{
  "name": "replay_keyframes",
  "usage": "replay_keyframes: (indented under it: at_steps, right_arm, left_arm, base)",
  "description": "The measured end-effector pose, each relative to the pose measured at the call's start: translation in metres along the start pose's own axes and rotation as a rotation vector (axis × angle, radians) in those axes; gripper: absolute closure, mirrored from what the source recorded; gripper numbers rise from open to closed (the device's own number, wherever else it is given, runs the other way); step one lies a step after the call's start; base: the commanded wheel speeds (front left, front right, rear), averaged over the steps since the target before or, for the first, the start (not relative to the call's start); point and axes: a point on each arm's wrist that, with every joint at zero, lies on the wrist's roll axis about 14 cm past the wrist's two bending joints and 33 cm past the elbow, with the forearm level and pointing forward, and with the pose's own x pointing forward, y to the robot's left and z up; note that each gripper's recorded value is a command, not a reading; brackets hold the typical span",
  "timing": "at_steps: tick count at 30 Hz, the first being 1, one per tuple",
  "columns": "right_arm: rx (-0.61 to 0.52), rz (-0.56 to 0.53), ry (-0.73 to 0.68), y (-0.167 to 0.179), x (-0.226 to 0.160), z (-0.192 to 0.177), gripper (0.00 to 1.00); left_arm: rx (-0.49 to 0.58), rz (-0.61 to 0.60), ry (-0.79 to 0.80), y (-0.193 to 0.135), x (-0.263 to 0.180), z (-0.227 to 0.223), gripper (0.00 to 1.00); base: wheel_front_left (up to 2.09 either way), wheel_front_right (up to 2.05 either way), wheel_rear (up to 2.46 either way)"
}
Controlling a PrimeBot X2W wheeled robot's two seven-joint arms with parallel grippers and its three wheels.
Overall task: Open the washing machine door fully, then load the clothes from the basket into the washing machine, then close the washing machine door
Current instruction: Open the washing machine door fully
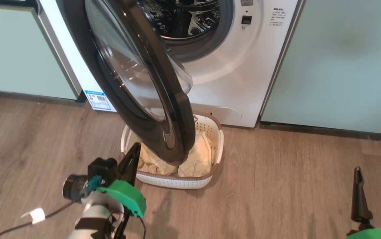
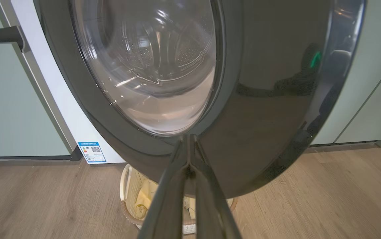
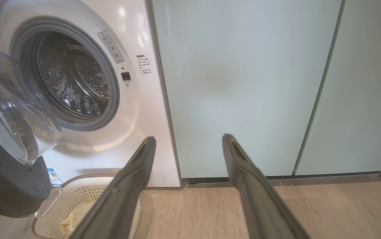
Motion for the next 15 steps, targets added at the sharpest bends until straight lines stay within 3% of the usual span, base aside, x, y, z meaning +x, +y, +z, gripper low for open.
replay_keyframes:
  at_steps: [10,15]
  right_arm:
    - [0.002,-0.003,0.008,-0.001,0.0,-0.003,0.0]
    - [0.004,-0.001,0.012,0.0,0.002,-0.004,0.0]
  left_arm:
    - [0.016,0.001,-0.027,0.001,0.013,0.011,1.0]
    - [0.052,0.066,-0.148,0.017,0.026,0.052,1.0]
  base:
    - [0.0,0.0,0.0]
    - [0.0,0.0,0.0]
